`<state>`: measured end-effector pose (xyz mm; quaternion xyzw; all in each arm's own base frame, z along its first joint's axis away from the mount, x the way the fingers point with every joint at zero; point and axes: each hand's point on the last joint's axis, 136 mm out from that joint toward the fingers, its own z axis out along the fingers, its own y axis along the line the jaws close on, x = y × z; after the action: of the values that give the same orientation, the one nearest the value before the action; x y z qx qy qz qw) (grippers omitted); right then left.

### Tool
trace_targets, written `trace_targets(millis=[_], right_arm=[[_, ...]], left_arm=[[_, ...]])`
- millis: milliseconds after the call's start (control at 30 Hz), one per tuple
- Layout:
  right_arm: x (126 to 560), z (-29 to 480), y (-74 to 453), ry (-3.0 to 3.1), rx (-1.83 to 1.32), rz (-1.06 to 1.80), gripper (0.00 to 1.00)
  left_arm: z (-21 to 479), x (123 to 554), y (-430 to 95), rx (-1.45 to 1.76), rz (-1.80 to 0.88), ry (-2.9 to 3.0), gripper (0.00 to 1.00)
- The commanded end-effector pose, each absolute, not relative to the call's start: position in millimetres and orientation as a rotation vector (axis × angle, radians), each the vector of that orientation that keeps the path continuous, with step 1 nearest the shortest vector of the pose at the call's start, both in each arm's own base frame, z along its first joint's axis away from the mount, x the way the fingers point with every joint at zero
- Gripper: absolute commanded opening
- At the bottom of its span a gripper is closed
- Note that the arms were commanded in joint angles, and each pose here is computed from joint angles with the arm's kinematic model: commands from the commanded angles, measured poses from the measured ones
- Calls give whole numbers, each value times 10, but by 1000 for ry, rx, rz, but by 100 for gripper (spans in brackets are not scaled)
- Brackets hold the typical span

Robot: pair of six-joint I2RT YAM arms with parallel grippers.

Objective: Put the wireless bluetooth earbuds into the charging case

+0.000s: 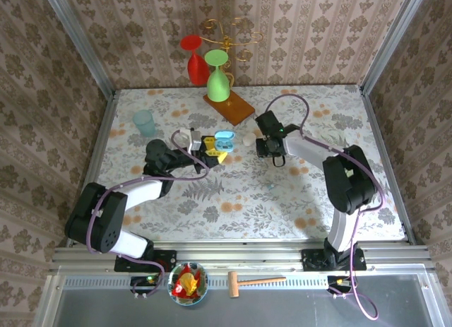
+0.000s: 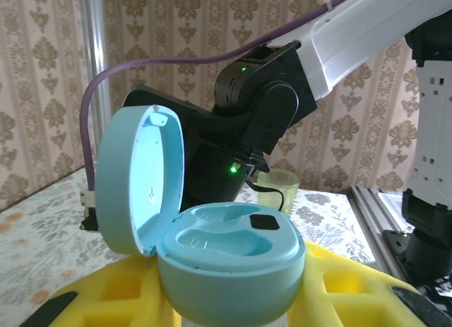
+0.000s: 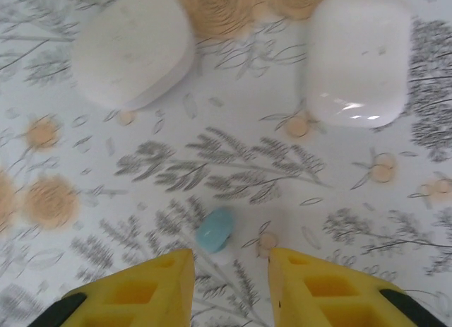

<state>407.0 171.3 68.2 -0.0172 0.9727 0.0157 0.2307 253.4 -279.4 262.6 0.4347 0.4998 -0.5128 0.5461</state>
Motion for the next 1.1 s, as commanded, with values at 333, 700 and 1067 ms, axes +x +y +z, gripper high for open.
trace_targets(millis=[333,700,1067], right_arm=[[4044,415,1766,2698,33,-404,30],[4064,254,1782,2719,-26,-458,24],[4057,394,1749,2712,-60,-424,19]], left_arm=[[2796,2658,-2480,960,-1070,1146,26],[2797,2667,-2455,950,-1058,1146,26],[2783,2662,-2463,952,-1062,1149,26]])
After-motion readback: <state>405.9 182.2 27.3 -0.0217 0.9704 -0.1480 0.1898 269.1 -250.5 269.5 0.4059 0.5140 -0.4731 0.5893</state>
